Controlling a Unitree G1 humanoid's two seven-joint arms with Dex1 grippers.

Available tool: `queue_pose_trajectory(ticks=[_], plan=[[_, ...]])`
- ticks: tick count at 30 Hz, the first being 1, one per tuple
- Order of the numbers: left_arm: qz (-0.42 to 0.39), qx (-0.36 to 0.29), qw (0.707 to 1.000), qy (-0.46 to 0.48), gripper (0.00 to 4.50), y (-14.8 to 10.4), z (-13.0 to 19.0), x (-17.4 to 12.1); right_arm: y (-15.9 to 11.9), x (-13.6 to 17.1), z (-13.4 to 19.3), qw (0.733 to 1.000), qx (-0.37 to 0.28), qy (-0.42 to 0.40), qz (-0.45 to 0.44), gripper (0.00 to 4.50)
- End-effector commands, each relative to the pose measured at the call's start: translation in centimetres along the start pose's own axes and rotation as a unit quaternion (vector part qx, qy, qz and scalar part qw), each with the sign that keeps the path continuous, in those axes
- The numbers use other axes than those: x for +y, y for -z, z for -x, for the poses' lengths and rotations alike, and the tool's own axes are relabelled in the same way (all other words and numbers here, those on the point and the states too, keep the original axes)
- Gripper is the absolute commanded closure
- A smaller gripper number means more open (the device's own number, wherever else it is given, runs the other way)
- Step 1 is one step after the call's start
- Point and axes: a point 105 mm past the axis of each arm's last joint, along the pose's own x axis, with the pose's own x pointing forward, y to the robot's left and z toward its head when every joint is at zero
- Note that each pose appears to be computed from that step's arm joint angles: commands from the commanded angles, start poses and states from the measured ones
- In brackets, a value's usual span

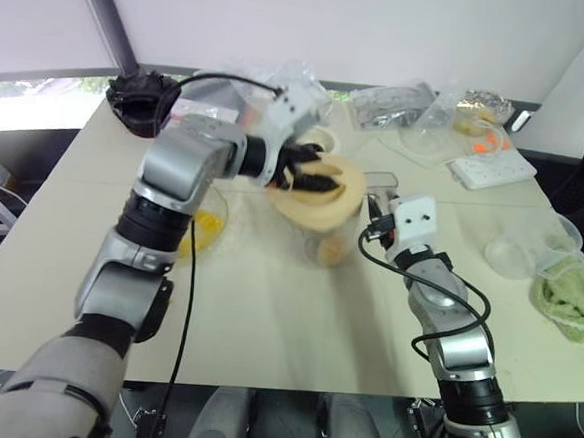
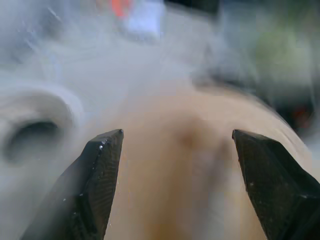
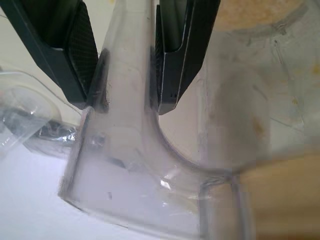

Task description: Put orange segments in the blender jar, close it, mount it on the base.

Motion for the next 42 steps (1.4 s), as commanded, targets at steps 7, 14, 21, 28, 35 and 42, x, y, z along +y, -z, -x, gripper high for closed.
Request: queue_pose_trajectory(ticks=[7,14,21,28,35,42], plan=[[0.047,-0.171,0.984,-0.032,0.87,-5.6,5.2,1.5,1.8,-0.5,0.9,0.999,0.039,0.013,-0.022,3.54],[0.015,-0.061,0.991,-0.116,0.87,3.4,10.2,1.6,-0.5,-3.4,1.4,0.994,0.037,0.047,-0.086,3.54],[-0.022,0.012,0.987,-0.156,0.87,11.4,10.3,0.0,-3.6,-7.6,1.0,0.993,0.043,0.074,-0.082,3.54],[-0.012,-0.004,0.983,-0.184,0.87,13.3,9.0,-0.7,-11.3,-12.6,-1.6,0.994,0.002,0.090,-0.056,3.54],[-0.016,-0.022,0.980,-0.195,0.87,13.6,7.8,-0.9,-20.0,-12.4,-6.1,0.993,-0.083,0.045,-0.071,3.54],[-0.015,-0.026,0.977,-0.210,0.87,13.9,8.0,-1.2,-21.4,-8.5,-10.4,0.990,-0.095,0.006,-0.108,3.54]])
